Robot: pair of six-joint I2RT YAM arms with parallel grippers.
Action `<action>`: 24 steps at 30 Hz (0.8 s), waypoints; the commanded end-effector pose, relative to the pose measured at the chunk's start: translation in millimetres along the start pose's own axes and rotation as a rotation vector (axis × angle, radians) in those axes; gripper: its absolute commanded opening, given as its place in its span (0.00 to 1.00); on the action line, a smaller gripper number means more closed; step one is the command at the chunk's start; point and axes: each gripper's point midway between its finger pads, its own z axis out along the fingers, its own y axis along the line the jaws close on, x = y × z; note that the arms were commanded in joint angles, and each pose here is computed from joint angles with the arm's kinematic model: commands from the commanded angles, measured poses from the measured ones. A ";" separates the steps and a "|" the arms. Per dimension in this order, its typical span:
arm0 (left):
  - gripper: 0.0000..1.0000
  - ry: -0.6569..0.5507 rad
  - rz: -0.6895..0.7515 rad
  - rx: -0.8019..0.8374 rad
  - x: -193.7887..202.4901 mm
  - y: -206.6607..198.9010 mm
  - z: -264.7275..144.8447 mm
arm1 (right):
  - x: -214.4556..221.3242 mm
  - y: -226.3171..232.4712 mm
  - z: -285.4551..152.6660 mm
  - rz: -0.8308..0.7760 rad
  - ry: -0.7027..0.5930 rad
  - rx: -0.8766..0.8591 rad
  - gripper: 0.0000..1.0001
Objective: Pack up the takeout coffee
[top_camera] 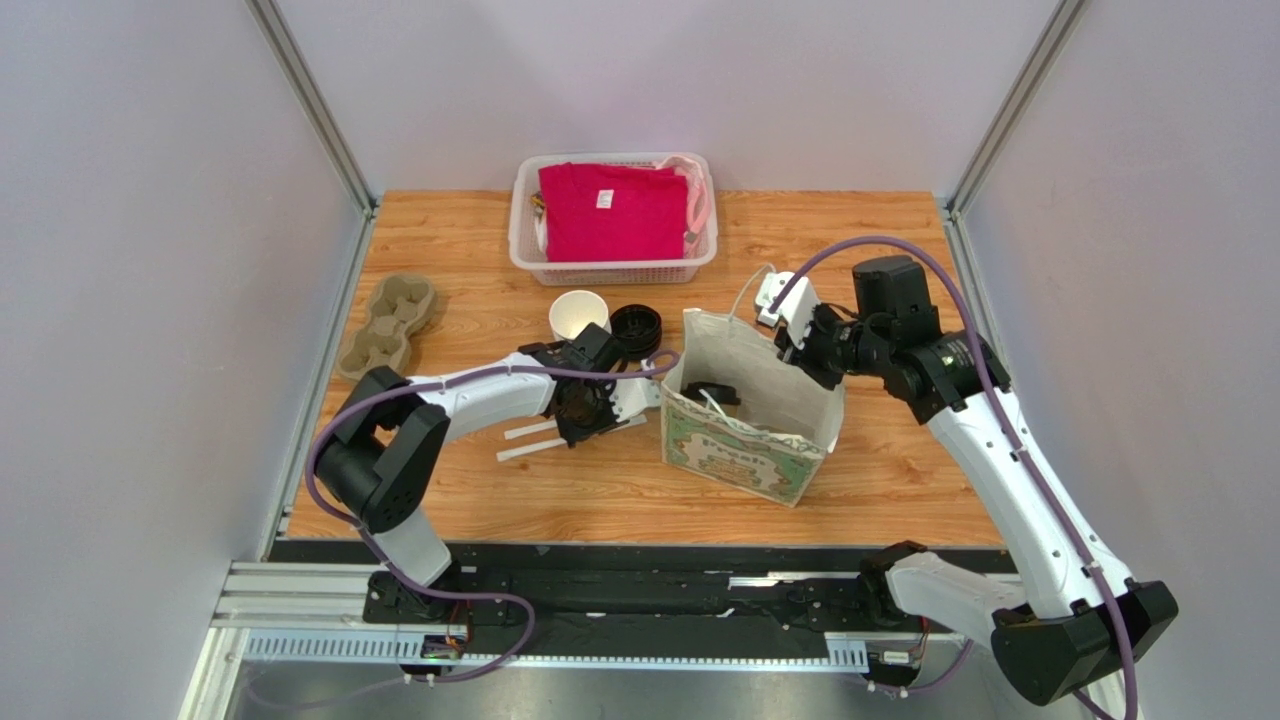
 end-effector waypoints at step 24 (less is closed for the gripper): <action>0.00 -1.164 0.011 0.034 -214.2 9.5 -406.1 | -44.2 -28.5 12.4 0.016 -0.119 0.016 0.00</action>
